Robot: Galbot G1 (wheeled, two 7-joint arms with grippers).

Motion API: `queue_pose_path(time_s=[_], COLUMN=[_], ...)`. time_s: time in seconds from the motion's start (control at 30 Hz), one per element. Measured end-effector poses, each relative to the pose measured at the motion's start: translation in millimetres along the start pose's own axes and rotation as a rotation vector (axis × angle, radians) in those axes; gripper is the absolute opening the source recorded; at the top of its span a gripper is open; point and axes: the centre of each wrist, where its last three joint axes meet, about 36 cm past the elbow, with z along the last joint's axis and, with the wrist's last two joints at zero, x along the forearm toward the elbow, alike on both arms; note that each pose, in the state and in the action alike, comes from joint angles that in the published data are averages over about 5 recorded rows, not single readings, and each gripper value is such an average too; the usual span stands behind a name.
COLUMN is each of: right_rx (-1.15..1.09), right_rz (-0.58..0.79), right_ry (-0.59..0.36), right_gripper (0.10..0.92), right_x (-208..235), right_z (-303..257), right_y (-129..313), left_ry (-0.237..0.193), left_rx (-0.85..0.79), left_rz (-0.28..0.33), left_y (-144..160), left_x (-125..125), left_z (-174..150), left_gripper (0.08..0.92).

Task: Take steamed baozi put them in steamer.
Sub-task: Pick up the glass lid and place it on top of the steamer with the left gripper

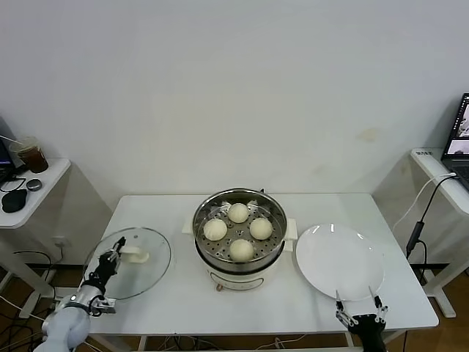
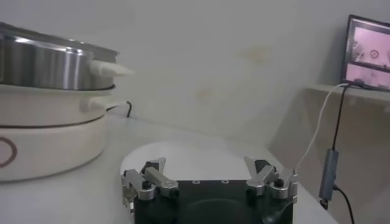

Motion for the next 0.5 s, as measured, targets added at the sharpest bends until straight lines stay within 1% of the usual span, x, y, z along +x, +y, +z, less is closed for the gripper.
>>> queue_pose_path(time_s=[0.1,0.27,0.4,0.5], right_rx=[0.0,-0.015,-0.032,-0.037], right_rz=[-0.017,-0.052,-0.076,-0.084], right_ry=[-0.002,-0.01,-0.019,-0.024], right_gripper=[0.823,0.823,0.823,0.823], right_x=[0,0,0,-1], right_z=[0,-1,-3,-3], right_y=[2,6,11,14], left_ry=[0.035,0.111,0.161,0.181], left_rx=[-0.002,0.019,0.085,0.143], left_rz=[-0.05,-0.117,-0.15,-0.161], left_y=[16,53,88,114], left_x=[8,18,18,15], left_z=[-4,-13,-32,-52], left_gripper=[0.174,0.174,0.174,0.174])
